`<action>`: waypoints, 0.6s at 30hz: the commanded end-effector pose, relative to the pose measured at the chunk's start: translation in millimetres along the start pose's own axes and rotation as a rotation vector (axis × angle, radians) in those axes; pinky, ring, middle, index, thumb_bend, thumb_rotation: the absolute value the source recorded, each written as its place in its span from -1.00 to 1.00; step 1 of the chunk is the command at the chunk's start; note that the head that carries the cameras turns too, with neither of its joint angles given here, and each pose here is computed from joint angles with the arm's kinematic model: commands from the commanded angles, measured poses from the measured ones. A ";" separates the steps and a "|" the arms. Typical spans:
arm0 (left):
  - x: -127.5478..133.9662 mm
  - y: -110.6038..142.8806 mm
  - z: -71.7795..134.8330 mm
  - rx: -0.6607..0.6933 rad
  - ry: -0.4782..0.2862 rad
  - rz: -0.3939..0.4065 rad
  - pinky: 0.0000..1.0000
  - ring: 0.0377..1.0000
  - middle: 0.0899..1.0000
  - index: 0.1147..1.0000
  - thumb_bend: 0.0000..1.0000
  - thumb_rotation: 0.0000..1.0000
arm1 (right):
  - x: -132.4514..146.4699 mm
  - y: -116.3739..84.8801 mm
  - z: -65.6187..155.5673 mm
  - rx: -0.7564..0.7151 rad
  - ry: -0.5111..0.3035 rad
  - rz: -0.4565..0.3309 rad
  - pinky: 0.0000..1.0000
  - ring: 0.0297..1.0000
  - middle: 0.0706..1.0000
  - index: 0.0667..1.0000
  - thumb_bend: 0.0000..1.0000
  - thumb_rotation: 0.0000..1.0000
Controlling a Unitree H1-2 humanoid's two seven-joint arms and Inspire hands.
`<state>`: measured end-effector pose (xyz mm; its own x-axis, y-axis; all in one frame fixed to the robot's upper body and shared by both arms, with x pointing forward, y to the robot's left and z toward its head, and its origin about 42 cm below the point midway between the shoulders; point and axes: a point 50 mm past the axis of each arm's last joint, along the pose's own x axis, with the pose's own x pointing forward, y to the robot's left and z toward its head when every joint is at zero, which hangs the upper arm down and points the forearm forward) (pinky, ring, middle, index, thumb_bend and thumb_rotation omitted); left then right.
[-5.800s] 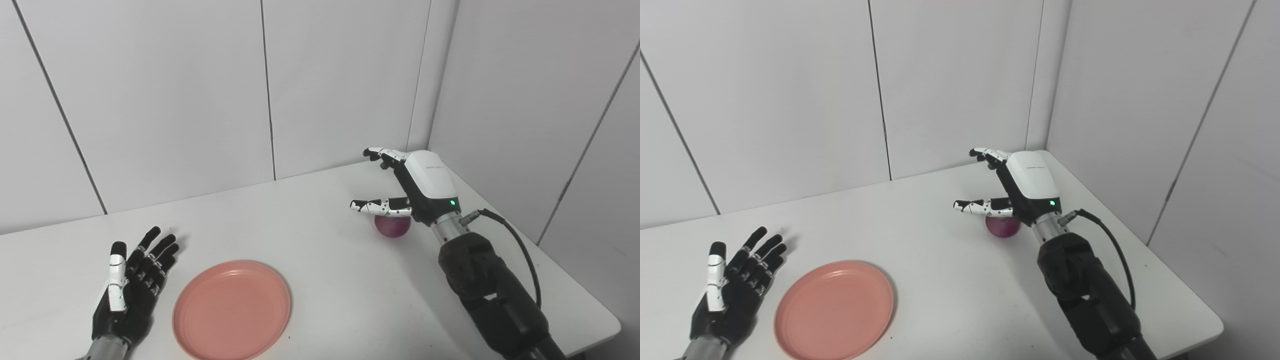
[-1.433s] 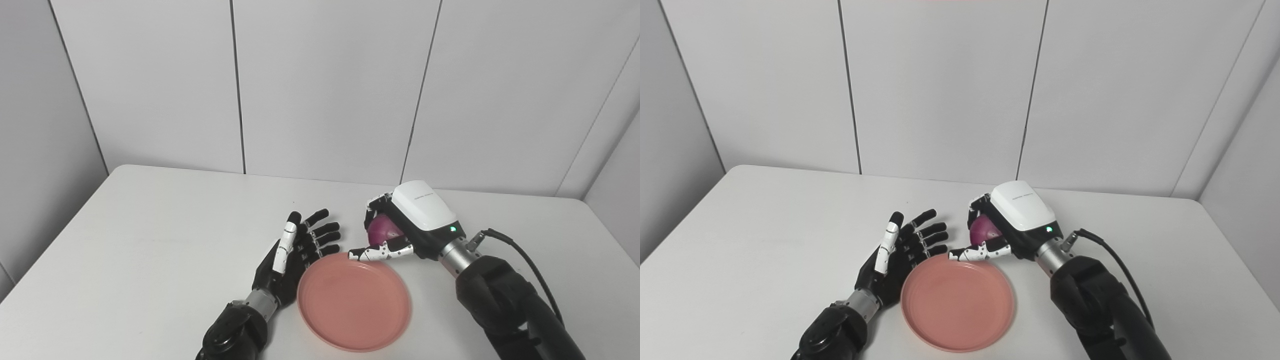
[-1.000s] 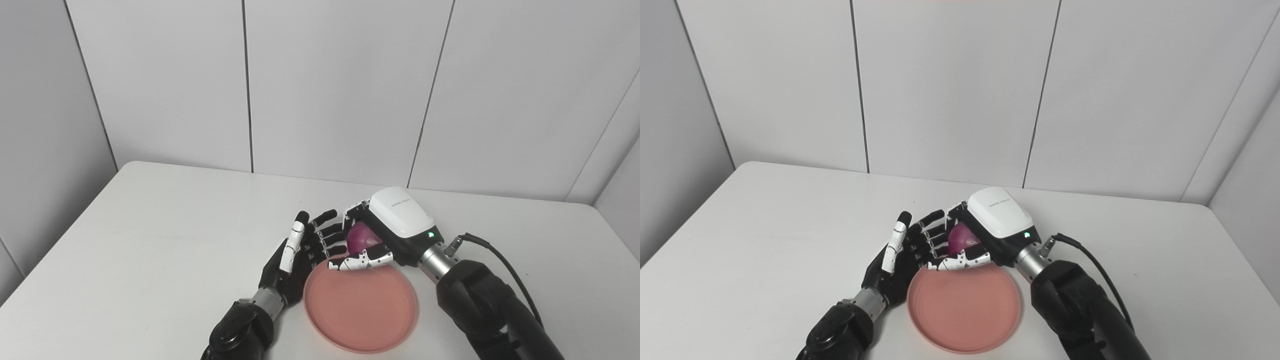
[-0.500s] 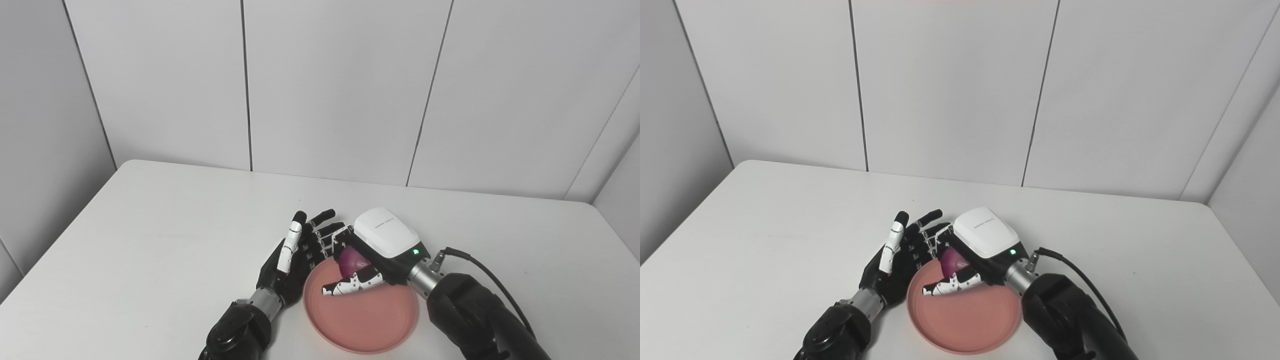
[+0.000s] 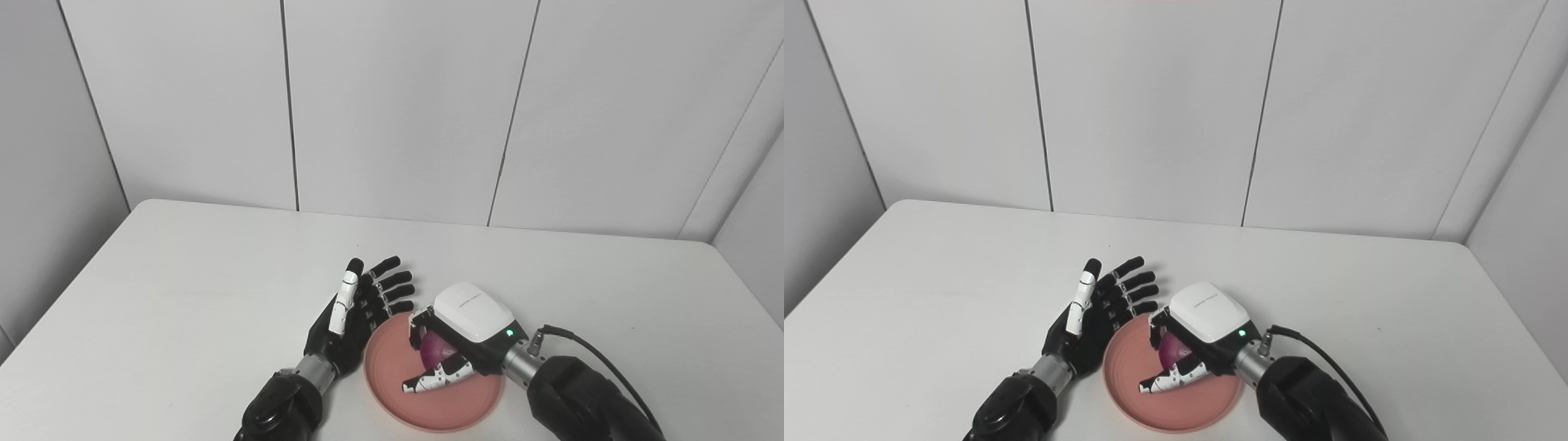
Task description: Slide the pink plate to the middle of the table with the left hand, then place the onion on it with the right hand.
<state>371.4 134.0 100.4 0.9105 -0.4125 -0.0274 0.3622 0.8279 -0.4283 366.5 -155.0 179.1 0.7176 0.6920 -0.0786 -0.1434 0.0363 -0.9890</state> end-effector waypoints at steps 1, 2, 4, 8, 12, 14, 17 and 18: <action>-13.0 13.5 -18.9 -0.014 0.111 0.054 0.48 0.55 0.50 0.57 0.47 0.78 | 2.4 -20.0 0.0 -0.043 -0.047 -0.092 -0.61 -0.53 -0.41 -0.19 0.09 0.33; -13.2 13.6 -18.8 -0.013 0.112 0.053 0.48 0.55 0.50 0.57 0.47 0.78 | 1.8 -18.9 -0.3 -0.046 -0.047 -0.105 -0.62 -0.53 -0.41 -0.20 0.10 0.34; -13.3 13.5 -18.7 -0.014 0.112 0.051 0.47 0.53 0.50 0.57 0.47 0.79 | 0.6 -18.1 -1.2 -0.046 -0.045 -0.122 -0.58 -0.49 -0.36 -0.21 0.17 0.38; -13.0 13.3 -18.3 -0.012 0.114 0.051 0.53 0.55 0.51 0.58 0.47 0.80 | -0.6 -18.8 -3.2 -0.018 -0.055 -0.160 -0.40 -0.30 -0.18 0.00 0.59 0.60; -12.3 13.8 -18.9 -0.002 0.117 0.050 0.57 0.56 0.51 0.59 0.48 0.81 | -1.1 -19.8 -4.5 -0.019 -0.072 -0.177 -0.20 -0.10 0.05 0.26 0.92 0.87; -11.8 13.9 -19.3 0.003 0.119 0.050 0.59 0.56 0.50 0.58 0.49 0.82 | -1.5 -20.0 -5.2 -0.026 -0.083 -0.183 -0.10 0.01 0.18 0.35 0.97 0.94; -11.3 13.4 -19.7 -0.001 0.116 0.051 0.52 0.56 0.50 0.56 0.49 0.81 | -1.8 -20.2 -5.9 -0.023 -0.087 -0.185 0.03 0.15 0.29 0.42 1.00 0.98; -11.2 13.3 -19.7 0.000 0.115 0.050 0.50 0.55 0.50 0.56 0.48 0.81 | -1.7 -20.7 -5.9 -0.020 -0.088 -0.186 0.07 0.19 0.32 0.43 1.00 0.99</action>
<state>371.4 134.6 100.5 0.9081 -0.4174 -0.0342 0.3654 0.8294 -0.4227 366.3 -161.0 178.9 0.6939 0.7191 0.0370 -0.0638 0.1126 -0.9916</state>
